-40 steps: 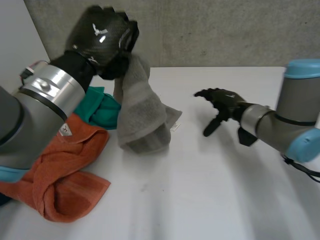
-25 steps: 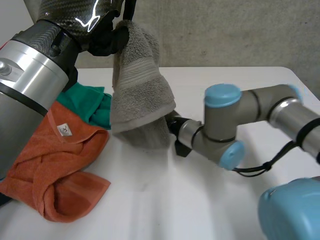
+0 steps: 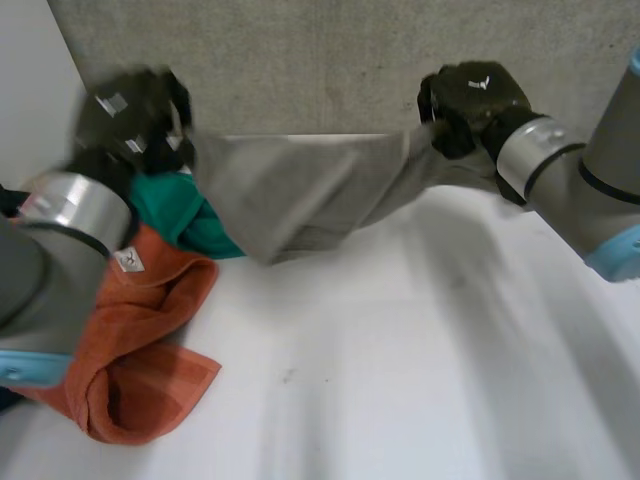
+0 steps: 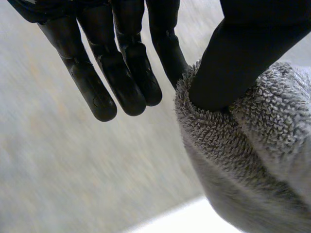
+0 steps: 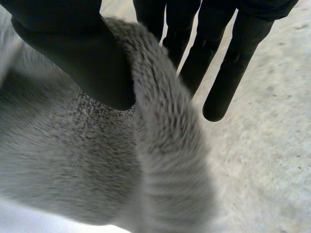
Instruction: Fold the laundry.
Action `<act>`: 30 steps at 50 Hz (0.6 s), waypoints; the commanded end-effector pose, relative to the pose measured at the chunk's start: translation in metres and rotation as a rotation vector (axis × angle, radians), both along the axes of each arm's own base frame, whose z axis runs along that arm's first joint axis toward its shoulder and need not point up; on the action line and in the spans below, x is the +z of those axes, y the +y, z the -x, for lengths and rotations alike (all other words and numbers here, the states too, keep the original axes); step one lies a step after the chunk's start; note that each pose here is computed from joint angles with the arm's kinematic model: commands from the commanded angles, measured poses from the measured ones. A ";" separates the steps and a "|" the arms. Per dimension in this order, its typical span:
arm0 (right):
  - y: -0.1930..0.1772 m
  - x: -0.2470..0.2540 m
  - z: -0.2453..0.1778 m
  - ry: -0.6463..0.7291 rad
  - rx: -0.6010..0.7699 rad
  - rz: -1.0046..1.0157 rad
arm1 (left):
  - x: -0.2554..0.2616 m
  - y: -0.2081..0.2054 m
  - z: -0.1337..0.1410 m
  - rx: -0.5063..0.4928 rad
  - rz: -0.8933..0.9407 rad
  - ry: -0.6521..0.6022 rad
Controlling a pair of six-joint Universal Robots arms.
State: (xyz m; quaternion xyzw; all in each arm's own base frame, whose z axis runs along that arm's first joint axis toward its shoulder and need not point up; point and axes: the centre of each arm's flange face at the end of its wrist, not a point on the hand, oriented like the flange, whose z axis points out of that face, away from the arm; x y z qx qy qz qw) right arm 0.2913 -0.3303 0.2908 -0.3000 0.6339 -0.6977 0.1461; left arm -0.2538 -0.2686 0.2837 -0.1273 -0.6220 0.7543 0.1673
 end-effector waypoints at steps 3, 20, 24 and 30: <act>0.029 -0.077 0.008 0.373 0.040 -0.136 | -0.113 -0.011 0.017 -0.048 -0.310 -0.090; 0.031 -0.076 0.035 0.351 -0.047 -0.231 | -0.052 0.025 0.014 -0.071 -0.164 -0.255; 0.041 -0.061 0.048 0.373 -0.026 -0.268 | -0.049 0.053 0.021 -0.137 -0.119 -0.336; 0.045 -0.059 0.060 0.492 -0.020 -0.265 | -0.071 0.091 0.052 -0.284 -0.102 -0.443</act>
